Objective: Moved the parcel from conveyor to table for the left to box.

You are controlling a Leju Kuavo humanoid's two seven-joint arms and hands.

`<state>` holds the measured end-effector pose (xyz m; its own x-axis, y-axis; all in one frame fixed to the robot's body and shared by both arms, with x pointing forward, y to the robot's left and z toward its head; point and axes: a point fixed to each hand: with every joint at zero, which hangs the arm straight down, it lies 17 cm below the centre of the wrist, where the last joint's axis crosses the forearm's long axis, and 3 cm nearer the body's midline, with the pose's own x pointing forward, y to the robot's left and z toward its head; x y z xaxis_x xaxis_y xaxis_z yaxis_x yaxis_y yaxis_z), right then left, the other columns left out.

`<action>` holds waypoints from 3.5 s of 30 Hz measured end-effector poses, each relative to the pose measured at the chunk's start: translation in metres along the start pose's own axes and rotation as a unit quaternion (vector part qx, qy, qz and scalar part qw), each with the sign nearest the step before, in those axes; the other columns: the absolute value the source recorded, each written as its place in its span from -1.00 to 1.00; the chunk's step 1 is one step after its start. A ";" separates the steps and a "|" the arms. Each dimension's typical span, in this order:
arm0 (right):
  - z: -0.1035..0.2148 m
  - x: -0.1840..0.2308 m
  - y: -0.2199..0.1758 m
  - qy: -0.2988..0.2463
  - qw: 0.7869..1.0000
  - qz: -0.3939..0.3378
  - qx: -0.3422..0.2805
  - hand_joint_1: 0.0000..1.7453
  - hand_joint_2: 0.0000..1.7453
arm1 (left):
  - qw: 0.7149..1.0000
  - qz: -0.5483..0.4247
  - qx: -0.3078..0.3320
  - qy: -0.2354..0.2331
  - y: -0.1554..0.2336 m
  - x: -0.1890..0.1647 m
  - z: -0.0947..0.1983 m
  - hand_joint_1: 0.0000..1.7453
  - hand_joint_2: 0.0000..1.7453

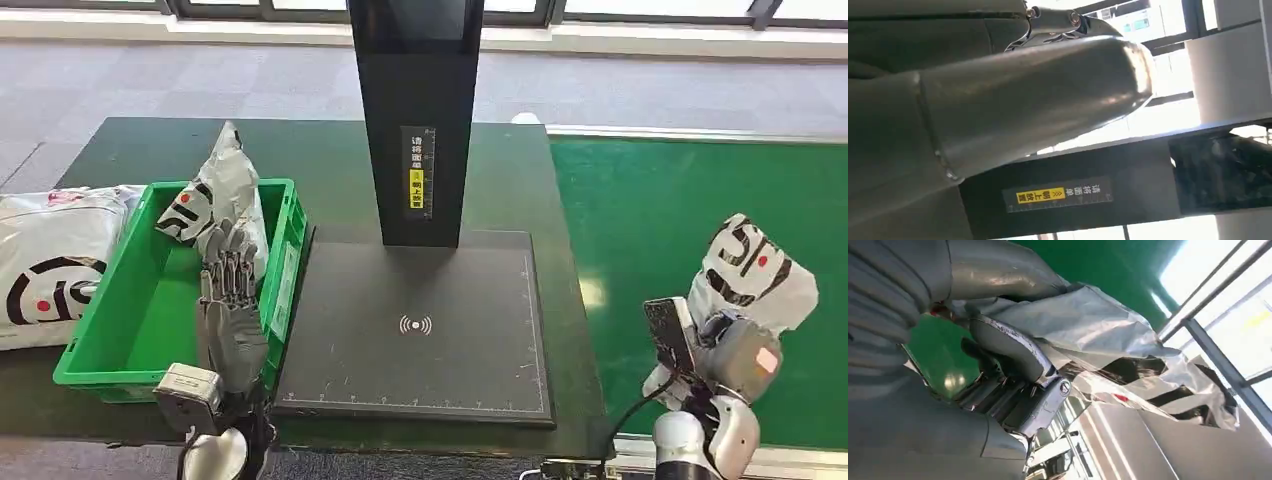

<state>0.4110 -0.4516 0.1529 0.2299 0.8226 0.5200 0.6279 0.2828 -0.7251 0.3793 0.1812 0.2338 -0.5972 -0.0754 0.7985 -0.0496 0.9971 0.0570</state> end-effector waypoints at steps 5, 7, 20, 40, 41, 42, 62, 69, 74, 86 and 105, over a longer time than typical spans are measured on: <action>-0.001 0.008 -0.009 -0.015 1.000 -0.018 -0.019 1.00 1.00 | 1.000 -0.001 0.000 0.000 0.000 0.000 0.000 -1.00 -1.00; 0.000 0.017 -0.014 -0.032 0.998 -0.032 -0.032 1.00 1.00 | 1.000 -0.002 -0.001 0.000 0.000 0.000 0.000 -1.00 -1.00; 0.018 0.141 0.011 -0.152 0.973 -0.171 0.006 1.00 1.00 | 1.000 0.009 -0.013 -0.003 -0.013 0.000 -0.007 -1.00 -1.00; 0.134 0.371 0.095 -0.293 0.816 -0.434 0.243 1.00 1.00 | 0.999 0.029 -0.025 -0.009 -0.033 -0.007 -0.038 -1.00 -1.00; 0.135 0.373 0.095 -0.294 0.815 -0.435 0.245 1.00 1.00 | 0.999 0.029 -0.025 -0.008 -0.033 -0.008 -0.038 -1.00 -1.00; 0.137 0.374 0.096 -0.295 0.814 -0.435 0.246 1.00 1.00 | 0.999 0.029 -0.026 -0.008 -0.033 -0.008 -0.038 -1.00 -1.00; 0.195 0.426 0.127 -0.275 0.715 -0.482 0.425 -1.00 1.00 | 0.999 0.034 -0.017 0.004 -0.035 -0.021 -0.048 -1.00 -1.00; 0.199 0.409 0.126 -0.283 0.705 -0.473 0.447 -1.00 1.00 | 1.000 0.023 -0.005 0.007 -0.029 -0.023 -0.046 -1.00 -1.00; 0.201 0.405 0.127 -0.291 0.700 -0.465 0.456 -1.00 1.00 | 0.999 -0.031 0.040 0.008 -0.013 -0.023 -0.049 -1.00 -1.00; 0.166 0.372 0.141 -0.298 0.797 -0.359 0.382 -1.00 1.00 | 0.993 -0.075 0.096 0.002 0.010 -0.014 -0.047 -1.00 -1.00; 0.104 0.348 0.082 -0.280 0.803 -0.452 0.270 -1.00 -1.00 | 0.992 -0.118 -0.039 0.005 -0.041 -0.034 -0.038 -1.00 1.00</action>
<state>0.4647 -0.0906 0.2277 -0.6043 0.2104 0.7685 -0.0985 0.9374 -0.3341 0.4316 0.1435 0.2271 -0.5684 -0.3078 0.7630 -0.1246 0.9489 0.2900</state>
